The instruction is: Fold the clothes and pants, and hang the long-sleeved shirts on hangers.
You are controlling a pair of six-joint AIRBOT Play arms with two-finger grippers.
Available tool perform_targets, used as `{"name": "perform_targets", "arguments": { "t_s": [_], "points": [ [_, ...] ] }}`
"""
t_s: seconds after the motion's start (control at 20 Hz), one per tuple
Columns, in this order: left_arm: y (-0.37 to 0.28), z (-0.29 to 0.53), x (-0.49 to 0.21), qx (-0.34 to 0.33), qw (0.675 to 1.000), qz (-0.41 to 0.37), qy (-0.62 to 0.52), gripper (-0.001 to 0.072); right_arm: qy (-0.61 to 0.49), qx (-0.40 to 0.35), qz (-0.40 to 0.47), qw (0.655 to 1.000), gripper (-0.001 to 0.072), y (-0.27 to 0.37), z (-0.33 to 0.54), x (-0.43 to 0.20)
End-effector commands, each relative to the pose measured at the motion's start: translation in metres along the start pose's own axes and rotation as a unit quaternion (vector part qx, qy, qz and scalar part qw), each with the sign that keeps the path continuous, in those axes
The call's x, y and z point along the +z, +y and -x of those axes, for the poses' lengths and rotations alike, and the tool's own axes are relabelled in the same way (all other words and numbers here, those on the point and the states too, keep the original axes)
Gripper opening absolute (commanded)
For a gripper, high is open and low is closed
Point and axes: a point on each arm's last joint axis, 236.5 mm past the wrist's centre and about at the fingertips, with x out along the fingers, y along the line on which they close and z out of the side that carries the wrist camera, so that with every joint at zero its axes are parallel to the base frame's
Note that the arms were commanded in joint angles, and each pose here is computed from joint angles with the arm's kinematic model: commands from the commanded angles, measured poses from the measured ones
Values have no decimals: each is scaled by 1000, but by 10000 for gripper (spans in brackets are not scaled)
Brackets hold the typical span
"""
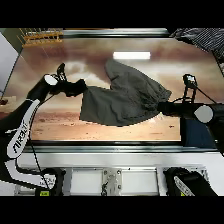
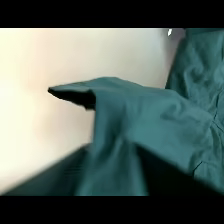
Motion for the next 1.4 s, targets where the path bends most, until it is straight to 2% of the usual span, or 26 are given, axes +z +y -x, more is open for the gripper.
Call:
{"name": "perform_targets", "arguments": {
  "t_s": [0.0, 0.15, 0.4, 0.75, 1.05, 1.1, 1.15, 1.2, 1.35],
  "points": [
    [37, 32, 2, 48, 998, -22, 42, 543, 5, 4, -10, 1000, 20, 3, -11, -5],
    [88, 46, -52, 88, 992, 16, 88, 543, 6, 3, -10, 1000, 20, 3, -11, -6],
    [133, 49, -157, 112, 979, 83, 150, 543, 4, 4, -10, 1000, 20, 3, -12, -5],
    [96, 11, -170, -14, 976, 181, 118, 542, 4, 5, -11, 1000, 20, 4, -12, -5],
    [54, -23, -182, -28, 979, 119, 162, 541, 4, 5, -11, 1000, 20, 4, -12, -5],
    [45, -26, -178, -32, 981, 106, 160, 471, 4, 5, -11, 1000, 20, 4, -12, -5],
    [37, -28, -174, -36, 983, 92, 157, 179, 4, 5, -11, 1000, 20, 4, -12, -5],
    [29, -27, -168, -40, 984, 79, 152, 8, 4, 5, -10, 1000, 20, 4, -12, -5],
    [6, -9, -139, -63, 989, 57, 118, 3, 0, 3, -1, 1000, 20, 3, -12, -3]
  ]
}}
